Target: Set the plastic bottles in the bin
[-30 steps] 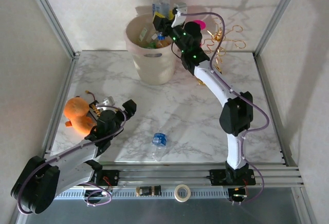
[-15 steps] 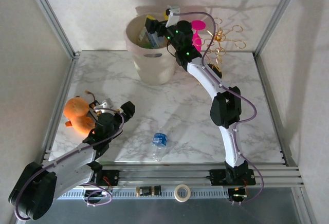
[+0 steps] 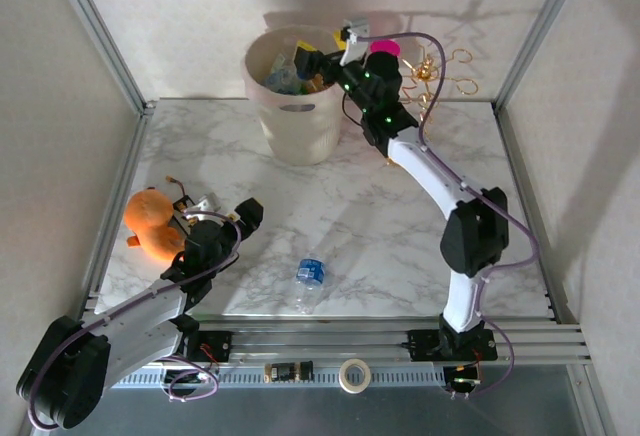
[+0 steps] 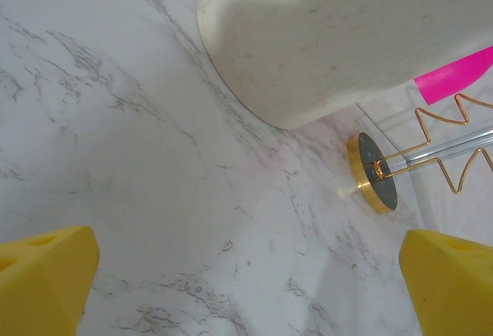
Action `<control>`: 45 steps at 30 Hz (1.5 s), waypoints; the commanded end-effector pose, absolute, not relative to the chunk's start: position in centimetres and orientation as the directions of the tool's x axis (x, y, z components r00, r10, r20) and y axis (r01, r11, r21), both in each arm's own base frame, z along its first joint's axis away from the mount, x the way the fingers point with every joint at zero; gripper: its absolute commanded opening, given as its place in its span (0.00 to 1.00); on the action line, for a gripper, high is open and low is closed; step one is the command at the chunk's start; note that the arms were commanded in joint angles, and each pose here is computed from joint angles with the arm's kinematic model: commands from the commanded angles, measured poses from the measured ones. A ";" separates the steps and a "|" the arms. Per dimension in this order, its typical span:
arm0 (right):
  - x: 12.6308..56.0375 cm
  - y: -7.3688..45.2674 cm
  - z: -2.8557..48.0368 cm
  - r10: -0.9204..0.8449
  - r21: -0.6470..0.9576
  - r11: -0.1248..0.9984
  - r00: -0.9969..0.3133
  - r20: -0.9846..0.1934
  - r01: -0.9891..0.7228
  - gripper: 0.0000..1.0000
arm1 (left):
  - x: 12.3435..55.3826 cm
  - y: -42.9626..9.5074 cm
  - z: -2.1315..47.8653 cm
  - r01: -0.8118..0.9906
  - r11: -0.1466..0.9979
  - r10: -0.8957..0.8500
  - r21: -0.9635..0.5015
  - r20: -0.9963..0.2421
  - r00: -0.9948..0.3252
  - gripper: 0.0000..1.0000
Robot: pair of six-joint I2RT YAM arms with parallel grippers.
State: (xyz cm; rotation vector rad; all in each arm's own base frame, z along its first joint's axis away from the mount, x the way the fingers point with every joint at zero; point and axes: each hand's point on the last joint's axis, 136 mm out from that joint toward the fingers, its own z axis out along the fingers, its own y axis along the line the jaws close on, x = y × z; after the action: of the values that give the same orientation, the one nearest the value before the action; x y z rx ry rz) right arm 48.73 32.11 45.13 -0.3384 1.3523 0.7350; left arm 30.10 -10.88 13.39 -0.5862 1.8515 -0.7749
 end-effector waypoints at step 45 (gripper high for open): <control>37.4 24.0 22.0 0.215 0.384 0.844 -0.419 -0.882 -0.374 0.99 | 18.0 -26.3 5.6 0.226 0.898 -0.031 -0.377 -0.567 -0.823 1.00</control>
State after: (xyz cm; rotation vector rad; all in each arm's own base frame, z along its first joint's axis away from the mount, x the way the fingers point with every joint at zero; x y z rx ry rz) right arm 37.18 23.60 21.41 -0.1123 1.9092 0.6502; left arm 17.75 -26.38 5.91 0.1251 2.4656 -0.6666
